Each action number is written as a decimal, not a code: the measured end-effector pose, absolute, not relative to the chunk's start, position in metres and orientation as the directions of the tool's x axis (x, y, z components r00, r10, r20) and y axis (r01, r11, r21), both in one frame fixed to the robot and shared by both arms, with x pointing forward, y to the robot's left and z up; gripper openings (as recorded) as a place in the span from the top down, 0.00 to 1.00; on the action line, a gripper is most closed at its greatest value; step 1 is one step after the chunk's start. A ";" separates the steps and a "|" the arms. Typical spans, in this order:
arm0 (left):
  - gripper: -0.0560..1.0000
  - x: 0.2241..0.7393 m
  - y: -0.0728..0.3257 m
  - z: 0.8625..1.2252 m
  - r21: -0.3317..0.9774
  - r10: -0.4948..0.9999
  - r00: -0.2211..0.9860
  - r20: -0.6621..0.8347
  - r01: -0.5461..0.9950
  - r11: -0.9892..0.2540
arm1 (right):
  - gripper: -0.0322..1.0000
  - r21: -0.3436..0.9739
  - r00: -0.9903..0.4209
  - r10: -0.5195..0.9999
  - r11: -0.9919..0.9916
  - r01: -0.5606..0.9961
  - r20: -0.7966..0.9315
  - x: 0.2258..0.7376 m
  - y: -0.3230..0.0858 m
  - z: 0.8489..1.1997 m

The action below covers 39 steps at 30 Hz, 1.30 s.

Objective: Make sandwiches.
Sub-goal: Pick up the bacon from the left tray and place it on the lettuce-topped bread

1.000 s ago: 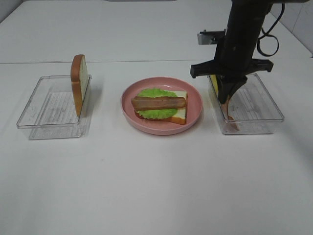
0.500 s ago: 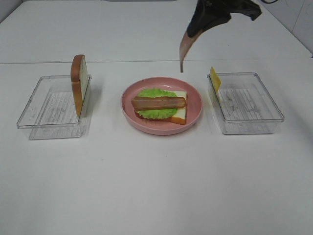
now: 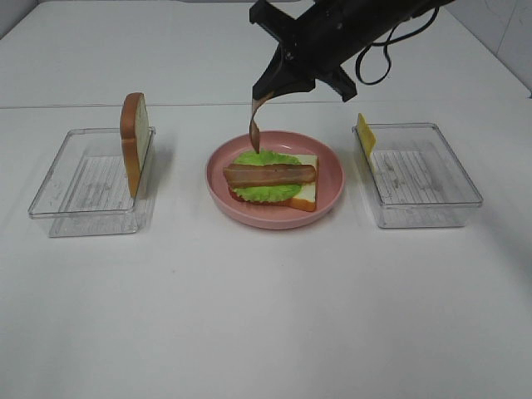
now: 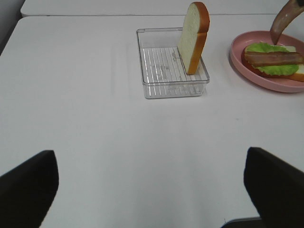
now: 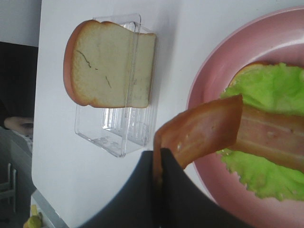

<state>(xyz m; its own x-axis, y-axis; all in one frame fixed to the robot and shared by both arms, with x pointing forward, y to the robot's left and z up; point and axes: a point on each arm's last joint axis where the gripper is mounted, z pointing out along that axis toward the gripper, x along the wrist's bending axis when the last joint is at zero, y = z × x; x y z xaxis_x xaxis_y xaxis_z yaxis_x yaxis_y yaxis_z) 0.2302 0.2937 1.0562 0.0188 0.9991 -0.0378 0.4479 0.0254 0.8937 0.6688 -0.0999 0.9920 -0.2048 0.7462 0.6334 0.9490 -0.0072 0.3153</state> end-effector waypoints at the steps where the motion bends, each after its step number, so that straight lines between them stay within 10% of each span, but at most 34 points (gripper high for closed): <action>1: 0.02 0.230 0.294 1.056 0.894 0.999 0.019 -0.038 0.448 0.025 | 0.94 0.304 -0.192 0.732 -0.021 0.953 0.653 0.672 -0.097 0.982; 39: 0.02 0.230 0.294 1.056 0.894 0.999 0.019 -0.038 0.448 0.025 | 0.94 0.338 -0.186 0.848 0.009 0.941 0.496 0.688 -0.115 0.937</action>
<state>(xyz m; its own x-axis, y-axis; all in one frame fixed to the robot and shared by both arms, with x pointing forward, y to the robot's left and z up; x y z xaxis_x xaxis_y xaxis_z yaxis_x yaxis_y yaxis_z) 0.2302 0.2937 1.0562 0.0188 0.9991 -0.0378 0.4479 0.0254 0.8937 0.6884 -0.1153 0.9370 -0.1864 0.8482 0.4958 0.9412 0.0094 0.3378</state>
